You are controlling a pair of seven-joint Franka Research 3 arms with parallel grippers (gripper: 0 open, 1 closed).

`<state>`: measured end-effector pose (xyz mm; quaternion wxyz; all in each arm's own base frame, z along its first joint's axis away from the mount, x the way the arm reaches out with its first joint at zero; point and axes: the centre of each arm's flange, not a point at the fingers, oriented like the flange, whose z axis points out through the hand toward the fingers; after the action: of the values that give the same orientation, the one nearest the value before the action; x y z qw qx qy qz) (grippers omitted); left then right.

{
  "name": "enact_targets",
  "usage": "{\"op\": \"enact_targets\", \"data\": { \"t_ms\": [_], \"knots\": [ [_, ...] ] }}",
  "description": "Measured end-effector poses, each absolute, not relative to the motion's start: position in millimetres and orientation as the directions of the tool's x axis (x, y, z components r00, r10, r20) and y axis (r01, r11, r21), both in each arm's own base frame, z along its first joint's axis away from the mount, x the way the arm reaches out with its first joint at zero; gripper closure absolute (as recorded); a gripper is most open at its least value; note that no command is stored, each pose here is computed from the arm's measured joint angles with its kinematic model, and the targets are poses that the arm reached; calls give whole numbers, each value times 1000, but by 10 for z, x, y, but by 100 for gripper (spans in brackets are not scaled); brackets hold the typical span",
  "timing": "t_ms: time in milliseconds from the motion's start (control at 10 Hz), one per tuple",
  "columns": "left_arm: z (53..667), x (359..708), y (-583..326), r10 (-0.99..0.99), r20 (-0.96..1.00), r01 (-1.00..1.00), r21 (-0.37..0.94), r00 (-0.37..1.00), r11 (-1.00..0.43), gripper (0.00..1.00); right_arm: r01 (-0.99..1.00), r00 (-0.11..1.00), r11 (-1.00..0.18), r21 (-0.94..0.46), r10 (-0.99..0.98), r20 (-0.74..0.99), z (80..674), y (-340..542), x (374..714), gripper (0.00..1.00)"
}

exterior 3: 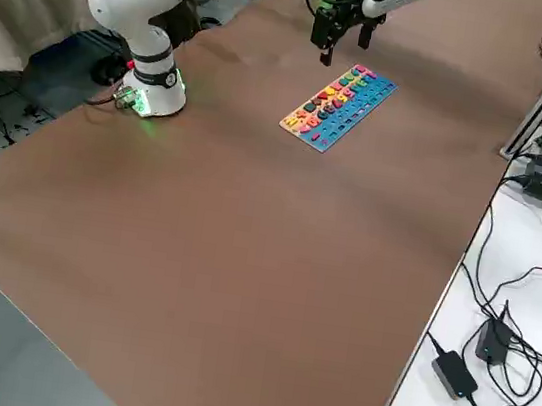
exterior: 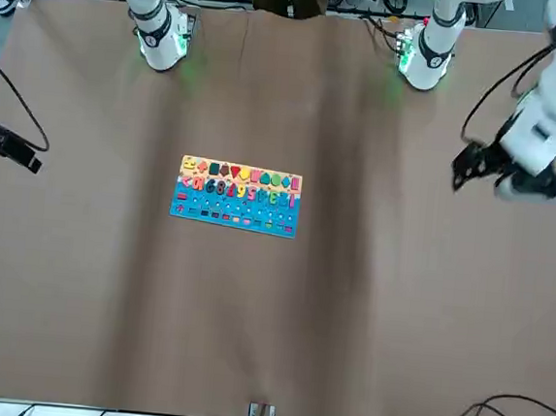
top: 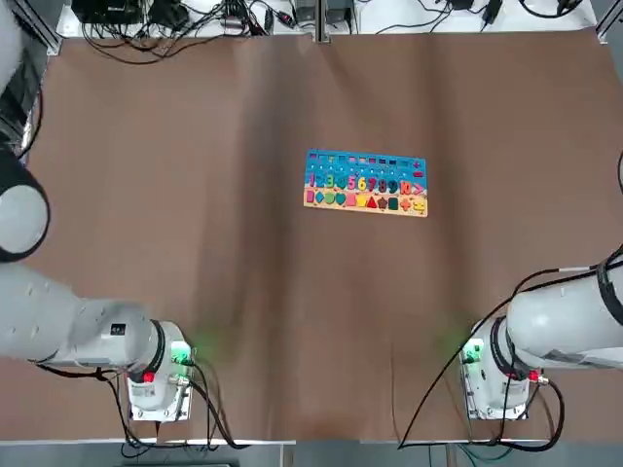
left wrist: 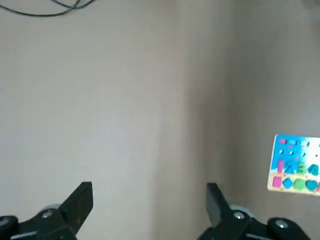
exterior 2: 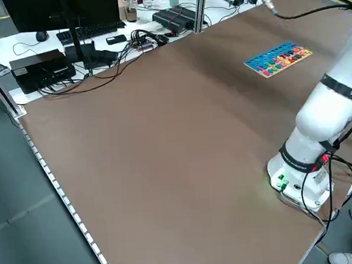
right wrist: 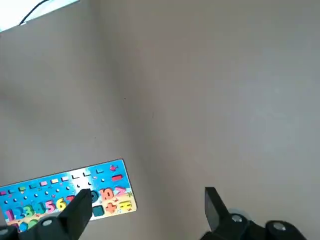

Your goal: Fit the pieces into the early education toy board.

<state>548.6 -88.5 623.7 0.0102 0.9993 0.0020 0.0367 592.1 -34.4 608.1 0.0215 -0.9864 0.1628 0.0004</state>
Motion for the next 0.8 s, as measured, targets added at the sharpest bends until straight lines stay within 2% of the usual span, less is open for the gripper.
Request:
{"op": "enact_targets", "data": {
  "t_ms": [300, 800],
  "knots": [
    [6444, 5305, -475, 5, 33, 4, 24, 999, -1000, 0, -325, 946, -945, -43, -325, -4, 6099, -366, 5921, 1],
    [6345, 5449, -427, 8, 16, 8, 23, 1000, -1000, 1, -262, 965, -964, -45, -263, 11, 6167, -346, 5921, 1]
  ]
}}
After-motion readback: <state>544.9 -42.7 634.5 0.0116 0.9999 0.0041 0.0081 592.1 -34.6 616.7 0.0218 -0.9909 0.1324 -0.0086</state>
